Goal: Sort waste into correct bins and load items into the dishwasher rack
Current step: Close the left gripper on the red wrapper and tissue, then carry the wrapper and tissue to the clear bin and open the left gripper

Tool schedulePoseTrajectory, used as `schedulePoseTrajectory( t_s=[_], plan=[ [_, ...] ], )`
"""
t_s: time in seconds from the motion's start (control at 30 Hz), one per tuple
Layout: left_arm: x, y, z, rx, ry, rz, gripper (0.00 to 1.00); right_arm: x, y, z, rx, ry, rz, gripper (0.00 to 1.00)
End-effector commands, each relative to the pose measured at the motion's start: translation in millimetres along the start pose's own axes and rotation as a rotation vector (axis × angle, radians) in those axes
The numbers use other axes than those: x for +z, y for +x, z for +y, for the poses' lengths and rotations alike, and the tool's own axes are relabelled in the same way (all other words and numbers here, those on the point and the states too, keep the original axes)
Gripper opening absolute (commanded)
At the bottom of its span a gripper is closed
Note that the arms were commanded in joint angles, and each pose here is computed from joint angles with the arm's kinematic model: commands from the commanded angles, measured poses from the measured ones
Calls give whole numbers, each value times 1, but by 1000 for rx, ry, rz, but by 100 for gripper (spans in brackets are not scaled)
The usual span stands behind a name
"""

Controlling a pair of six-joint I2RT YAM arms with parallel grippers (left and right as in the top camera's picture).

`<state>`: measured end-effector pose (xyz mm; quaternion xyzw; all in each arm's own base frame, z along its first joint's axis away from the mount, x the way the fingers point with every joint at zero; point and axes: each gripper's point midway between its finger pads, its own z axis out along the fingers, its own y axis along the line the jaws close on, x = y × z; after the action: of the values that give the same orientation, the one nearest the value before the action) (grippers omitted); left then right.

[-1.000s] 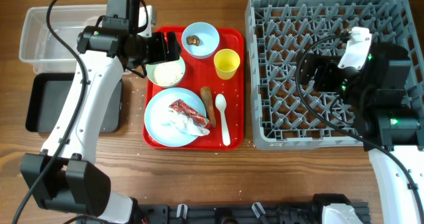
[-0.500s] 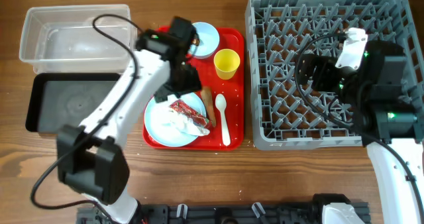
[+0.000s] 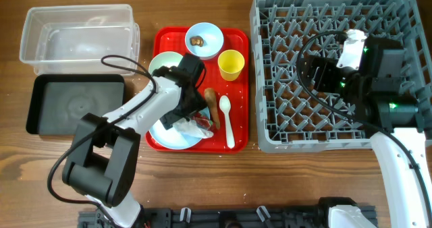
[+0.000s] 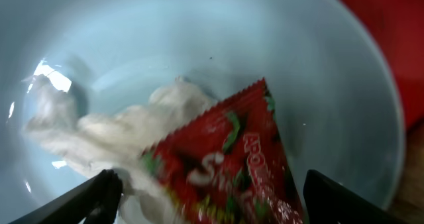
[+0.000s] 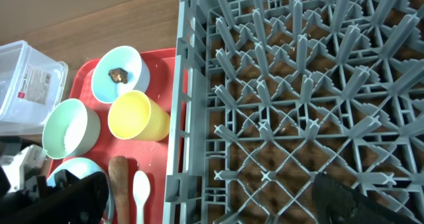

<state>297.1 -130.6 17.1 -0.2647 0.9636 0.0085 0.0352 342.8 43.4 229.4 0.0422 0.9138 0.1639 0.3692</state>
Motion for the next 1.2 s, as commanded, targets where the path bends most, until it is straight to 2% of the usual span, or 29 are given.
schedulePoseTrajectory(
  t_s=[0.0, 0.03, 0.07, 0.13, 0.27, 0.37, 0.47, 0.5, 0.6, 0.7, 0.83, 0.9, 0.93, 1.0, 1.1, 1.17],
  plan=[
    [16, 7, 13, -7, -34, 6, 72, -4, -8, 4, 10, -15, -15, 100],
    [18, 9, 15, -6, -37, 8, 45, -4, -8, 4, 11, -15, -14, 100],
    [19, 9, 16, -6, -39, 10, 35, -4, -8, 4, 10, -15, -14, 100],
    [19, 10, 16, -6, -40, 10, 6, -4, -8, 4, 11, -15, -14, 100],
    [7, 8, 13, -10, -22, 28, 4, -4, -8, 4, 11, -15, -14, 100],
    [-33, -8, -4, 50, 66, 31, 4, -4, -8, 4, 10, -15, -15, 100],
    [-98, -55, -22, 74, 187, -84, 4, -4, -8, 4, 10, -15, -15, 100],
    [-130, -89, -26, 79, 246, -189, 4, -4, -8, 4, 10, -15, -16, 100],
    [-167, -151, -12, -19, 268, -377, 4, -4, -9, 4, 9, -15, -17, 100],
    [-183, -212, 9, -60, 306, -536, 4, -4, -9, 4, 10, -15, -17, 100],
    [-182, -273, 46, -171, 308, -659, 4, -4, -8, 4, 10, -15, -16, 100],
    [-176, -307, 64, -232, 316, -727, 12, -4, -10, 5, 8, -16, -21, 100],
    [-170, -324, 72, -257, 318, -755, 23, -4, -10, 5, 8, -16, -22, 100],
    [-154, -346, 82, -290, 318, -787, 31, -3, -10, 5, 8, -16, -22, 100],
    [-122, -365, 89, -311, 306, -789, 52, -3, -10, 4, 10, -16, -19, 100],
    [-106, -367, 87, -310, 296, -771, 85, -3, -9, 4, 10, -16, -17, 100]
  ],
)
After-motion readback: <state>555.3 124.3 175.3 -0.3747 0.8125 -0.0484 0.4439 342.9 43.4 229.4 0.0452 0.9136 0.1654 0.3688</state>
